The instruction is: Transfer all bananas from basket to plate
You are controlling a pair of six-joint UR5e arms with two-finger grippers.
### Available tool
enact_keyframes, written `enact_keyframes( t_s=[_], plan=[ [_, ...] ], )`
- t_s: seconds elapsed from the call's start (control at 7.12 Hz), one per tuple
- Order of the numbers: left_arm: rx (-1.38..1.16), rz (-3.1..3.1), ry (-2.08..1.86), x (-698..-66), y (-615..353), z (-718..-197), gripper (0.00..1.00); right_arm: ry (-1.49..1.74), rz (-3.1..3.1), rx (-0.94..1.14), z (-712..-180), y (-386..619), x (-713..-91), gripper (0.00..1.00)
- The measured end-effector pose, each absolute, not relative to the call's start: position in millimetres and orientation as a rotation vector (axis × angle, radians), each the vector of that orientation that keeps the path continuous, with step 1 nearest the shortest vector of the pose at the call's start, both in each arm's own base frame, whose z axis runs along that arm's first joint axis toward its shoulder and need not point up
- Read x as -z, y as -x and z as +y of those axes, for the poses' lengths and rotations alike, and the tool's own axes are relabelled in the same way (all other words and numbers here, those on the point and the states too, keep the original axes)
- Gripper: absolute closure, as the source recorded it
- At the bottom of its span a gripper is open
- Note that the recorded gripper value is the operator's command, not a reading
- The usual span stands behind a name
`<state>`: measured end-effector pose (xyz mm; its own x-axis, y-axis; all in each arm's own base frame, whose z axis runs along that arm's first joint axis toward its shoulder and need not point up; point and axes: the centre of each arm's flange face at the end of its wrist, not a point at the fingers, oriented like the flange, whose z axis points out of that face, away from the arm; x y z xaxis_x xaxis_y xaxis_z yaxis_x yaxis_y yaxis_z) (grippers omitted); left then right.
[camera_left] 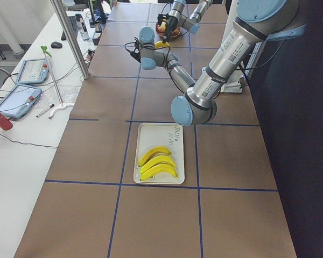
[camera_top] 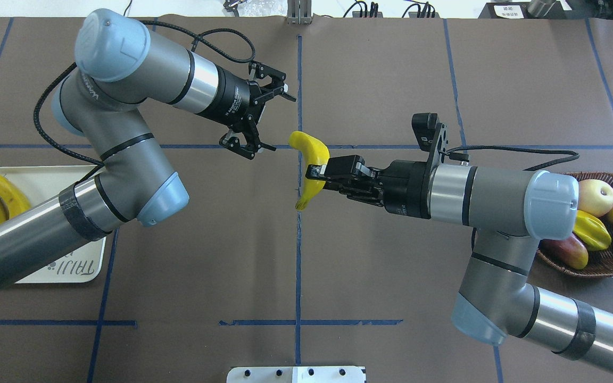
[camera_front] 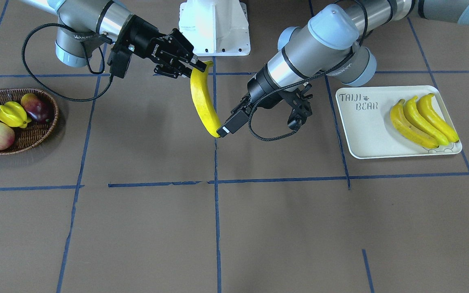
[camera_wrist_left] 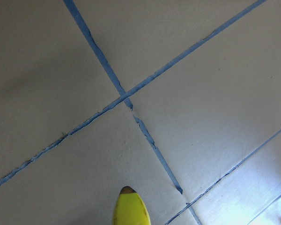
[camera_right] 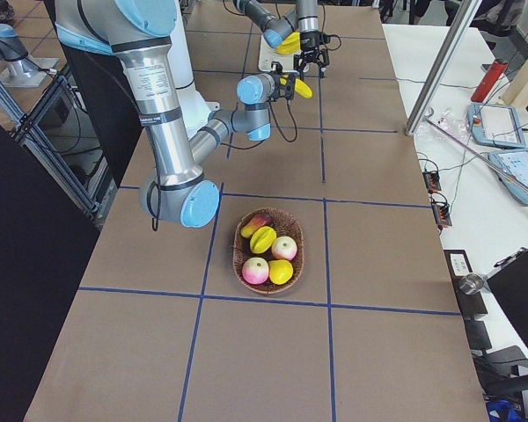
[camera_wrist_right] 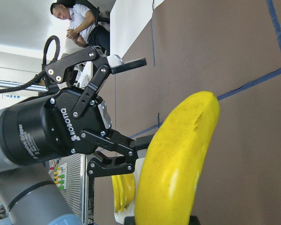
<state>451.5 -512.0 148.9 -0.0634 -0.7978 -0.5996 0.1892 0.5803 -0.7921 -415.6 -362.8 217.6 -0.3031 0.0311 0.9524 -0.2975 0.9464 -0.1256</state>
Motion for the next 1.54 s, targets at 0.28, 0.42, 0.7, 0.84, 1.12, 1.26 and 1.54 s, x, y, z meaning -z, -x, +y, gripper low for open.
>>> enact_keyframes(
  t_s=[0.28,0.42,0.7,0.84,1.12,1.26,1.54],
  plan=[
    [0.885,1.419,0.566,-143,-472,-497,0.00,-0.195,-1.857,-0.329,-361,417,-217,1.00],
    [0.884,1.417,0.574,-142,-478,-491,0.00,-0.195,-1.858,-0.329,-361,417,-217,1.00],
    [0.879,1.413,0.587,-141,-489,-481,0.03,-0.195,-1.858,-0.329,-361,417,-216,1.00],
    [0.884,1.416,0.586,-140,-492,-478,0.18,-0.195,-1.859,-0.329,-361,417,-216,1.00],
    [0.942,1.418,0.622,-137,-493,-477,0.39,-0.194,-1.859,-0.328,-360,417,-216,1.00],
    [0.962,1.419,0.634,-136,-492,-477,0.66,-0.193,-1.859,-0.327,-359,418,-216,1.00],
    [0.968,1.426,0.640,-136,-491,-477,1.00,-0.193,-1.861,-0.326,-359,418,-215,0.01]
  ],
)
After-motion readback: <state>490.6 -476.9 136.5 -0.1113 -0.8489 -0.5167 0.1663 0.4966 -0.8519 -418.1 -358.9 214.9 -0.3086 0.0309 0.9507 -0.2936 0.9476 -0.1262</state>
